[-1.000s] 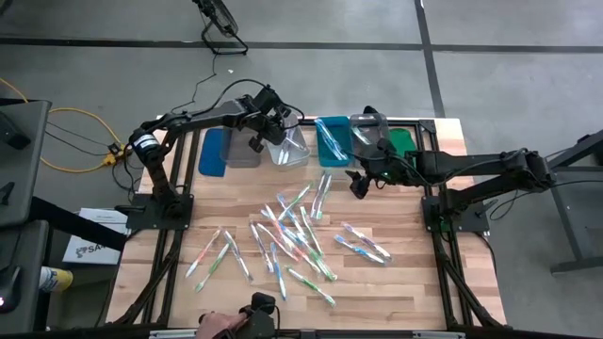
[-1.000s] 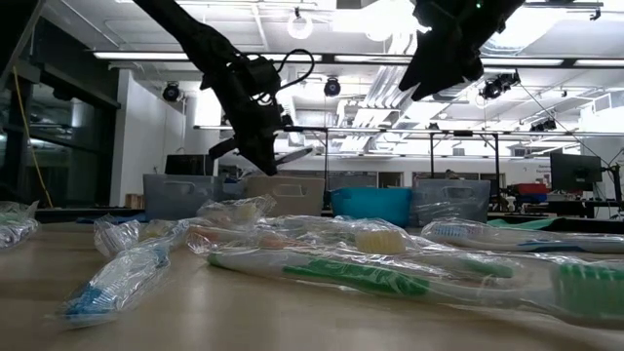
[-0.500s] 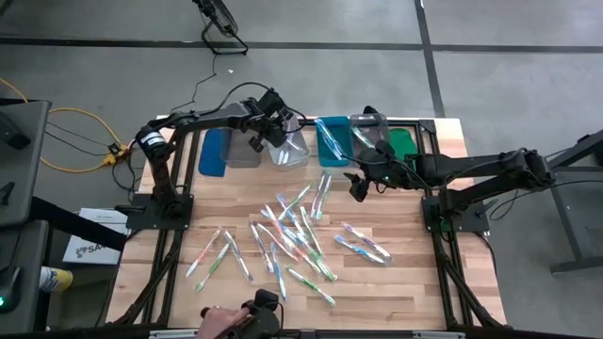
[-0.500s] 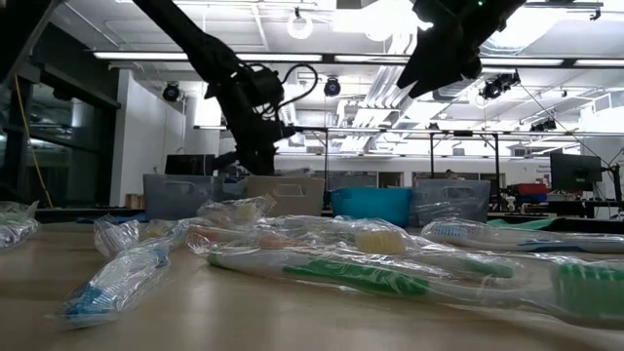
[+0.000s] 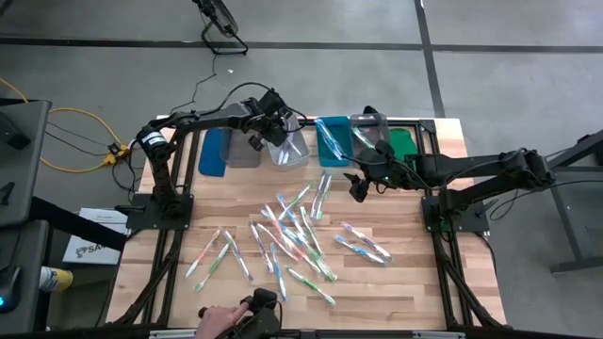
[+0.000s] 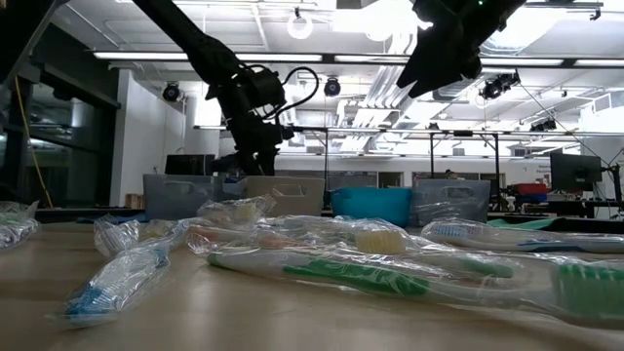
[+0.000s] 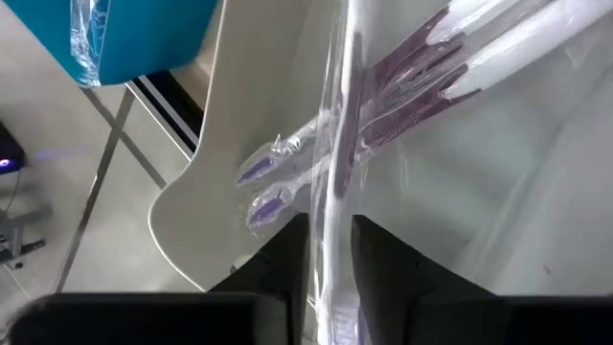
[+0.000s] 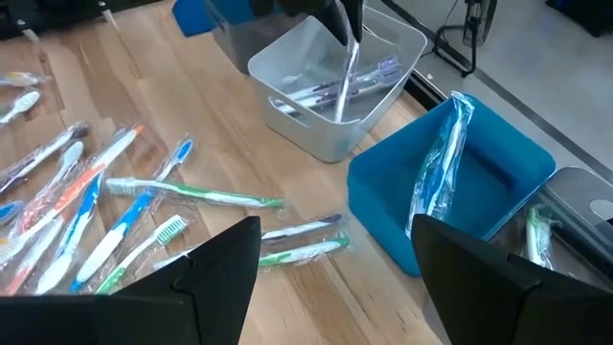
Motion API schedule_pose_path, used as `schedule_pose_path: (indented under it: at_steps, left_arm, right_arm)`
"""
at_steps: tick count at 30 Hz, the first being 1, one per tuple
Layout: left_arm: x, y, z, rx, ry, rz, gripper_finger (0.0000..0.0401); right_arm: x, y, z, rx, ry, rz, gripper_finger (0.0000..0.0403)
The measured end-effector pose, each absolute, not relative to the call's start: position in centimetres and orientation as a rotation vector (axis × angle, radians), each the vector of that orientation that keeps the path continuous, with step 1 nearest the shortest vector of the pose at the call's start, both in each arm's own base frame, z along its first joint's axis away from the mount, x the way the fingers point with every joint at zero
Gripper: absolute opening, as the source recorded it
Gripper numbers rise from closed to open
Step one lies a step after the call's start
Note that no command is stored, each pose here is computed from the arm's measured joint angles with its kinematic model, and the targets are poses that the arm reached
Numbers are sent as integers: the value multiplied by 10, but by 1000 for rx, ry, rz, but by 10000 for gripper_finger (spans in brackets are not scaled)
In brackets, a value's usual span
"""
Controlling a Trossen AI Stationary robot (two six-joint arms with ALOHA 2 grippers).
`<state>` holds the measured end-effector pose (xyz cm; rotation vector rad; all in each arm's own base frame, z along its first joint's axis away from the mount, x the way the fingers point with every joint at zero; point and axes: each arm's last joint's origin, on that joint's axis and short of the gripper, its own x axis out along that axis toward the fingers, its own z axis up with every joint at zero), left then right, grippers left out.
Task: Pick & Place Toothbrushes
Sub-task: Put the violet toothbrush into the gray bin
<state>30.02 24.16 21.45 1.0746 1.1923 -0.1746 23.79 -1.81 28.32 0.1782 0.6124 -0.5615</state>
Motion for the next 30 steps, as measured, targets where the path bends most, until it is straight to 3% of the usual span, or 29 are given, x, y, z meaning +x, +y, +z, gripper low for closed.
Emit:
schedule_pose_path:
  at_steps: [10,22,30]
  left_arm:
    - [302,245,233,968,1240,-83,148]
    - [284,222,283,760,1008,-77,115]
    - [270,192,280,747,796,-59,96]
  right_arm:
    - [238,-18,283,197,617,-552,265]
    - [226,-1,268,358,832,-420,265]
    - [214,36,257,434,992,-380,265]
